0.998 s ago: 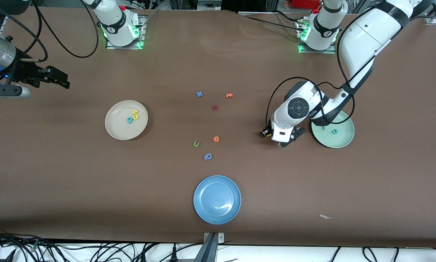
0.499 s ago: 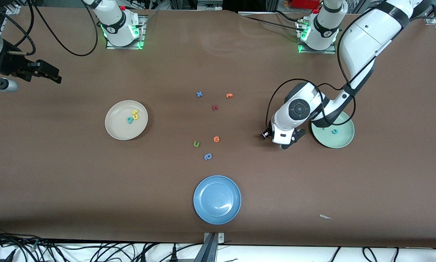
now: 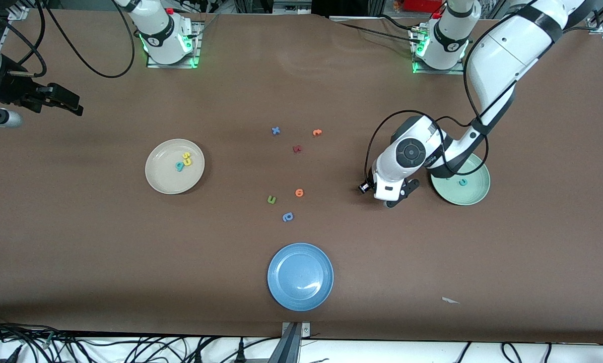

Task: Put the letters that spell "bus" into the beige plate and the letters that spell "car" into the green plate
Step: 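Grasp the yellow a with the left gripper while the right gripper retracts, then place the yellow a in the green plate with the left gripper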

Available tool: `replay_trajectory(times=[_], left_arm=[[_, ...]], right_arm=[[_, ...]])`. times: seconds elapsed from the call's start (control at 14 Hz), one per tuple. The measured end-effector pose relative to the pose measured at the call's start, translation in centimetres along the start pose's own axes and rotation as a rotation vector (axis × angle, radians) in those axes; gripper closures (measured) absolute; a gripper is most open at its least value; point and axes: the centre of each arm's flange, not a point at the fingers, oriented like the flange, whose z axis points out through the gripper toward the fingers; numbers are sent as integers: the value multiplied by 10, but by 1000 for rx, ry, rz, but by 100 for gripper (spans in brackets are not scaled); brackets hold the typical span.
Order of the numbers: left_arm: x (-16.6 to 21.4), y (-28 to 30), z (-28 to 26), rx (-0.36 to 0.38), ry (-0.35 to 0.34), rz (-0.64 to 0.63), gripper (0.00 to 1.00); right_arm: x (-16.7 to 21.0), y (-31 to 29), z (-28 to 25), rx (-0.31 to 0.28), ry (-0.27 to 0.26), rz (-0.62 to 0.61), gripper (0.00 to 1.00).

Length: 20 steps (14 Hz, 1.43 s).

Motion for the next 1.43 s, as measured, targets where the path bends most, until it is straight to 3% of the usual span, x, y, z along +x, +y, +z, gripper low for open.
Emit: replay_trajectory(times=[0.14, 0.71, 1.21, 1.43], left_arm=[[0, 2, -2, -4, 2, 1, 73], [7, -2, -4, 24, 2, 1, 72], [77, -49, -65, 148, 15, 149, 72], [116, -92, -88, 219, -29, 246, 72]], right_arm=[[0, -2, 0, -19, 4, -6, 0], [0, -10, -1, -26, 10, -22, 0], [3, -7, -11, -21, 55, -16, 0], [3, -8, -17, -20, 66, -19, 0]])
